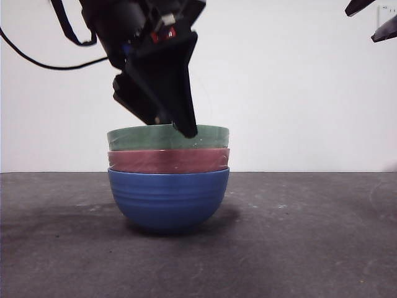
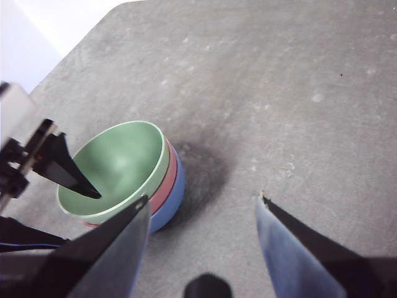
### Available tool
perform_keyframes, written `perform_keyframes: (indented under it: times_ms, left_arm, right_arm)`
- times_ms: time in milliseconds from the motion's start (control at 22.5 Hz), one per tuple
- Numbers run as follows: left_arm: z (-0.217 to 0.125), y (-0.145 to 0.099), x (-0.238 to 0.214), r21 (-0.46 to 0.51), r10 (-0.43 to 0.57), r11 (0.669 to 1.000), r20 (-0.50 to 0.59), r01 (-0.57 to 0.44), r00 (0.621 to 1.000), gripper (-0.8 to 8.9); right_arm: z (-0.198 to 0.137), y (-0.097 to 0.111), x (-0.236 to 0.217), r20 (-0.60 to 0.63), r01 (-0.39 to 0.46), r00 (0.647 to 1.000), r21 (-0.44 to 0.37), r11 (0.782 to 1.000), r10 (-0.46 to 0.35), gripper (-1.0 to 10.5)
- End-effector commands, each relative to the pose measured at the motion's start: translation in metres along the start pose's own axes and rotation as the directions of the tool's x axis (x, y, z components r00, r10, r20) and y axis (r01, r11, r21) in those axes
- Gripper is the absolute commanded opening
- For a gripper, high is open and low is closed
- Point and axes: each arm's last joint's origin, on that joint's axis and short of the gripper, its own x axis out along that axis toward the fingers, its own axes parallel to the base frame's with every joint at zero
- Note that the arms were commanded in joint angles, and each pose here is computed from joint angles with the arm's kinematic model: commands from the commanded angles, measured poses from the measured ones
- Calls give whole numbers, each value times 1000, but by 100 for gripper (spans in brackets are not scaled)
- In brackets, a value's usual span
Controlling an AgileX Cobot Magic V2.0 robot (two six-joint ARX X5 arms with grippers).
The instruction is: Pick up the green bowl on the top,put the green bowl on the left,pick up the red bowl in the middle,put the red bowl on the right
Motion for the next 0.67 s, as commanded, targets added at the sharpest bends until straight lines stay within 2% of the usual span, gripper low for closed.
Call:
perform_keyframes:
  times_ms: [44, 133, 311, 356, 667]
  left_arm:
    - [0, 0, 6, 17, -8, 1000, -15, 9, 1000, 331]
    - [0, 0, 6, 17, -8, 1000, -17, 9, 1000, 263]
    - [0, 0, 6, 36, -9, 999, -18, 10, 1000, 10]
    - [0, 0, 6, 44, -9, 999, -17, 9, 1000, -12]
    - [6, 1, -1, 66, 17, 998, 3, -17, 1000, -9]
  right_arm:
    - [1, 1, 0, 2, -1, 1000, -12, 1000, 1, 283]
    - [1, 1, 0, 2, -1, 1000, -12, 1000, 1, 283]
    - [1, 1, 0, 2, 0, 1000, -12, 1000, 0, 283]
    - [1, 1, 0, 2, 1, 1000, -12, 1000, -1, 283]
    - [1, 1, 0, 2, 1, 1000, -13, 1000, -1, 281]
